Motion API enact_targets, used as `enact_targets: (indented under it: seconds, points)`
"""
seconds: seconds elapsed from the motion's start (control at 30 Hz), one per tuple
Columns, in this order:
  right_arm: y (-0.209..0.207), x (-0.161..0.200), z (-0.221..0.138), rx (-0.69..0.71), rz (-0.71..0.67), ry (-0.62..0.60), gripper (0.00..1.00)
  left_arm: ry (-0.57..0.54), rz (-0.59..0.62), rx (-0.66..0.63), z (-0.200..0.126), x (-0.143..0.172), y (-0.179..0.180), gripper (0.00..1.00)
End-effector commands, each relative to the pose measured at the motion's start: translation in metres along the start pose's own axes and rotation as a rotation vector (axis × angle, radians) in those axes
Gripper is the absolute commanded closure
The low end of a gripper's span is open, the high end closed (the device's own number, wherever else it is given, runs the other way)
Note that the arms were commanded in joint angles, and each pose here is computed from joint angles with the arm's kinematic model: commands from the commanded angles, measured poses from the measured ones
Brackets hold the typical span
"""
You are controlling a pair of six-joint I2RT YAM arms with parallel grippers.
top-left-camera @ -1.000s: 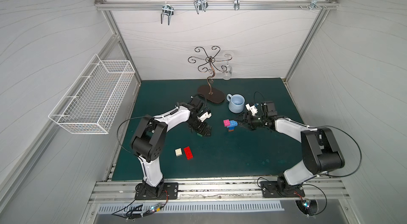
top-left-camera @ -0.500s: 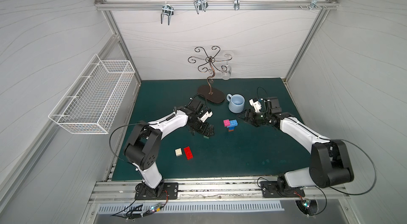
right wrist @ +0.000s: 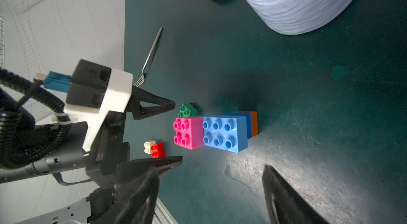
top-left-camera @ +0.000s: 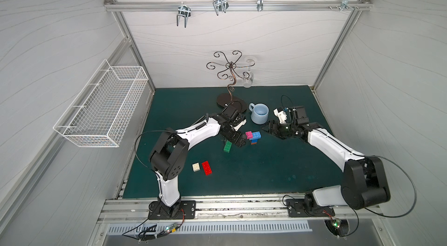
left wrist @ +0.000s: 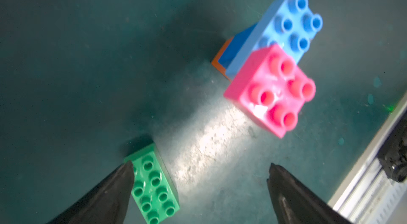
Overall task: Assemble a spoon with lego
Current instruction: Adjust the lego brick at the center of the board, then pick up the lego brick from the center of the board.
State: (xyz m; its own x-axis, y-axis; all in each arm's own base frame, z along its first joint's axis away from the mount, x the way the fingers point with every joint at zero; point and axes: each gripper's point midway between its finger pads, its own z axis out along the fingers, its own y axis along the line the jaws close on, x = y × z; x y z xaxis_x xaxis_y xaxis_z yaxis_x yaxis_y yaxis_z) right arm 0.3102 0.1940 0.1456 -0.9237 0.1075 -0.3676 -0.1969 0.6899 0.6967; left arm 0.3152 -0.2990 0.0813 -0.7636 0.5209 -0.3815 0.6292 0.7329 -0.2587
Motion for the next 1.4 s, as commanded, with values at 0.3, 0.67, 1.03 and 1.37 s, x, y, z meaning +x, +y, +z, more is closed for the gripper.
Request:
enact_targets:
  seconds: [0.3, 0.67, 1.03, 1.37]
  points:
    - [-0.005, -0.001, -0.005, -0.004, -0.001, -0.012, 0.23, -0.043, -0.029, -0.065, 0.008, -0.032, 0.007, 0.0]
    - [-0.008, -0.001, -0.005, -0.005, 0.003, -0.013, 0.23, -0.049, -0.03, -0.099, 0.009, -0.037, 0.013, 0.0]
    - [0.004, -0.001, -0.025, 0.17, -0.125, -0.044, 0.24, -0.125, 0.017, -0.084, -0.031, -0.024, 0.003, 0.0]
    - [0.089, 0.044, -0.008, 0.391, -0.468, 0.014, 0.23, -0.523, -0.402, -0.303, -0.151, 0.039, 0.109, 0.0]
